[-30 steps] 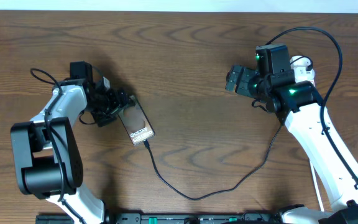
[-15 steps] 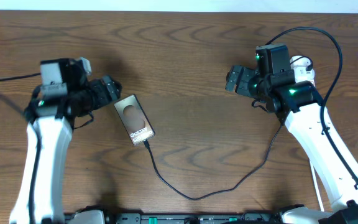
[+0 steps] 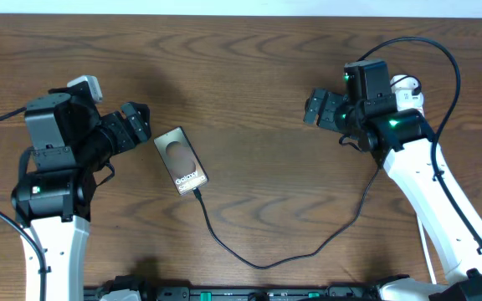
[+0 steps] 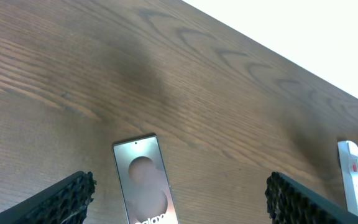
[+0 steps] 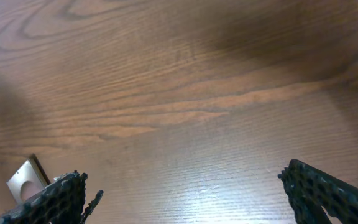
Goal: Plug charger to phone and switch on socket
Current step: 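Open the left gripper and release the phone, then move the right gripper to the white power strip's switch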
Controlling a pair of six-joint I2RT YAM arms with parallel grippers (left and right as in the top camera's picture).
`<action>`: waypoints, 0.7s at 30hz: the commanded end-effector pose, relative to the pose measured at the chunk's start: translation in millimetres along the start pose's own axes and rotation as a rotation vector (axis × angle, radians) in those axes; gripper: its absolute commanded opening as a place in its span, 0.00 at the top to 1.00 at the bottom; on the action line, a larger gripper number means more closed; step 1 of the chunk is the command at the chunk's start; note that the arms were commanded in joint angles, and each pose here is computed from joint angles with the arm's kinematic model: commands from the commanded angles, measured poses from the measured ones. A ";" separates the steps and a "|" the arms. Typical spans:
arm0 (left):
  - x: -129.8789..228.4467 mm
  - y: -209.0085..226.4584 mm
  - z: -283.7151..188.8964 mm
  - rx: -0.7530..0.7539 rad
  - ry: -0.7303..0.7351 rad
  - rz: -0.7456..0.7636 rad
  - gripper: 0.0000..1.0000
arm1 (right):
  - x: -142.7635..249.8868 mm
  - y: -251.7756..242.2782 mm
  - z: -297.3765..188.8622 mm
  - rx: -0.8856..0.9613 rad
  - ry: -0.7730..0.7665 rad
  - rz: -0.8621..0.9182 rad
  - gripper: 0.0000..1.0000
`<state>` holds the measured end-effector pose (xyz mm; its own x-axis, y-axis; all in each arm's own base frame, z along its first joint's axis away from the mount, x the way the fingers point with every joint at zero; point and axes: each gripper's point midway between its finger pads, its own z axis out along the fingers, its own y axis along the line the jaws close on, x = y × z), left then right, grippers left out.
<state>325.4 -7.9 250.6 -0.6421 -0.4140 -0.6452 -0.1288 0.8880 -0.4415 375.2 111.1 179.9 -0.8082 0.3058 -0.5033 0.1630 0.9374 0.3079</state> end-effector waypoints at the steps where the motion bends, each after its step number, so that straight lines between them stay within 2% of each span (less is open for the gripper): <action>1: -1.0 4.0 1.5 -0.018 0.001 0.016 0.10 | -9.0 -11.1 -12.9 0.034 -0.006 0.012 0.01; 5: -0.9 4.1 1.7 -0.018 0.002 0.016 0.10 | -36.0 -31.5 -49.0 0.048 0.004 0.005 0.01; 10: -0.9 4.1 1.7 -0.018 0.002 0.016 0.10 | -91.0 -71.0 -114.5 0.024 -0.089 0.012 0.01; 13: -0.9 4.1 1.7 -0.018 0.002 0.016 0.10 | -111.2 -105.7 -136.9 0.022 -0.149 0.049 0.01; 17: -0.9 4.1 1.7 -0.018 0.002 0.016 0.10 | -117.9 -161.5 -143.5 -0.003 -0.154 0.096 0.01; 21: -0.9 4.1 1.7 -0.018 0.002 0.016 0.10 | -111.5 -208.9 -122.9 0.012 -0.083 0.093 0.01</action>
<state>325.9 -7.8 248.3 -0.6476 -0.4147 -0.6392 -0.1329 0.8875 -0.4412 354.4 -132.5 288.0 -0.6798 0.4918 -0.5441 0.3538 0.8697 0.3441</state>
